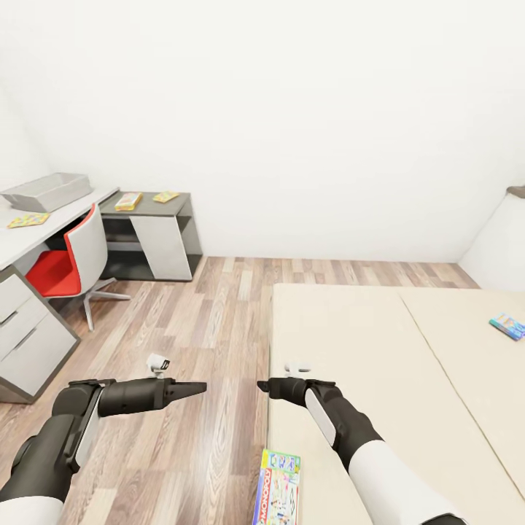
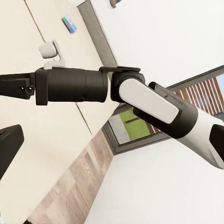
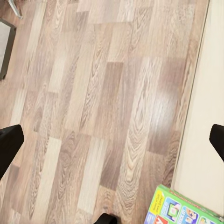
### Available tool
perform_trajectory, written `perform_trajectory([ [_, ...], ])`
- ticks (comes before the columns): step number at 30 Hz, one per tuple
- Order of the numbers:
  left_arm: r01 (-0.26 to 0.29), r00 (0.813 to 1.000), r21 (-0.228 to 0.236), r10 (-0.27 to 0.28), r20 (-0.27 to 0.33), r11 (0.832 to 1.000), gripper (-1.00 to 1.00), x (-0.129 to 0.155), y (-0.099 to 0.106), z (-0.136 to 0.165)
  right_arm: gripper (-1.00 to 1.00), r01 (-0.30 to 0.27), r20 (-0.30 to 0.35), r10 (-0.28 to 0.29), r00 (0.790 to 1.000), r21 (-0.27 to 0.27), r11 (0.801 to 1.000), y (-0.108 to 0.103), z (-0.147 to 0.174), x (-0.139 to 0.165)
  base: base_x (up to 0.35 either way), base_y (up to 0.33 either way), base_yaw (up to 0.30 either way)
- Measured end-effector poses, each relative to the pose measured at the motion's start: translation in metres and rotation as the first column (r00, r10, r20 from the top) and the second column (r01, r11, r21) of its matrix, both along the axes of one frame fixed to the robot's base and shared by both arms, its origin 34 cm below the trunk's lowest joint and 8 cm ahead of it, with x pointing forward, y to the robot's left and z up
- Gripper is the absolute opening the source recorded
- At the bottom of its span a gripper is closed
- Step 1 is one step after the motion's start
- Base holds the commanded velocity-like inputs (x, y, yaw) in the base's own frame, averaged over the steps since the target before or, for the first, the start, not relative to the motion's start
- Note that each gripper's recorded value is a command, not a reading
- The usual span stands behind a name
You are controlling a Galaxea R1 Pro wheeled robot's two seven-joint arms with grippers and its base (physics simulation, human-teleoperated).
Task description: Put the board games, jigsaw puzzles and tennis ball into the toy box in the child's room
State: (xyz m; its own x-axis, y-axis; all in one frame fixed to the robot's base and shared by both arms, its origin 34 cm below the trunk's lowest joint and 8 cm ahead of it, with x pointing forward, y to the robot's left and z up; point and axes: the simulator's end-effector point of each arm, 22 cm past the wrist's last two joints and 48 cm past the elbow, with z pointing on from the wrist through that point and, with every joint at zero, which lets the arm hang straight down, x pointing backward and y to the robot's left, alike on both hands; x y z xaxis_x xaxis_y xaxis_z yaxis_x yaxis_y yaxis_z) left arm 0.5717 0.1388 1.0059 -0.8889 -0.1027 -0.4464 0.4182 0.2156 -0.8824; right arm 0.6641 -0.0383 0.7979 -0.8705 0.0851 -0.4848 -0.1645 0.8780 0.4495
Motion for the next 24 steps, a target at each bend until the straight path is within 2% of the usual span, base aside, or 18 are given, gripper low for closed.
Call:
perform_trajectory([
  [24, 0.001, 0.999, -0.001, 0.0, 0.04, 1.0, 1.0, -0.001, 0.0, 0.019, 1.0, 0.0, 0.04, 0.0, 0.999, -0.001, 1.0, -0.001, 0.022, 0.008, 0.0, 0.0, 0.0],
])
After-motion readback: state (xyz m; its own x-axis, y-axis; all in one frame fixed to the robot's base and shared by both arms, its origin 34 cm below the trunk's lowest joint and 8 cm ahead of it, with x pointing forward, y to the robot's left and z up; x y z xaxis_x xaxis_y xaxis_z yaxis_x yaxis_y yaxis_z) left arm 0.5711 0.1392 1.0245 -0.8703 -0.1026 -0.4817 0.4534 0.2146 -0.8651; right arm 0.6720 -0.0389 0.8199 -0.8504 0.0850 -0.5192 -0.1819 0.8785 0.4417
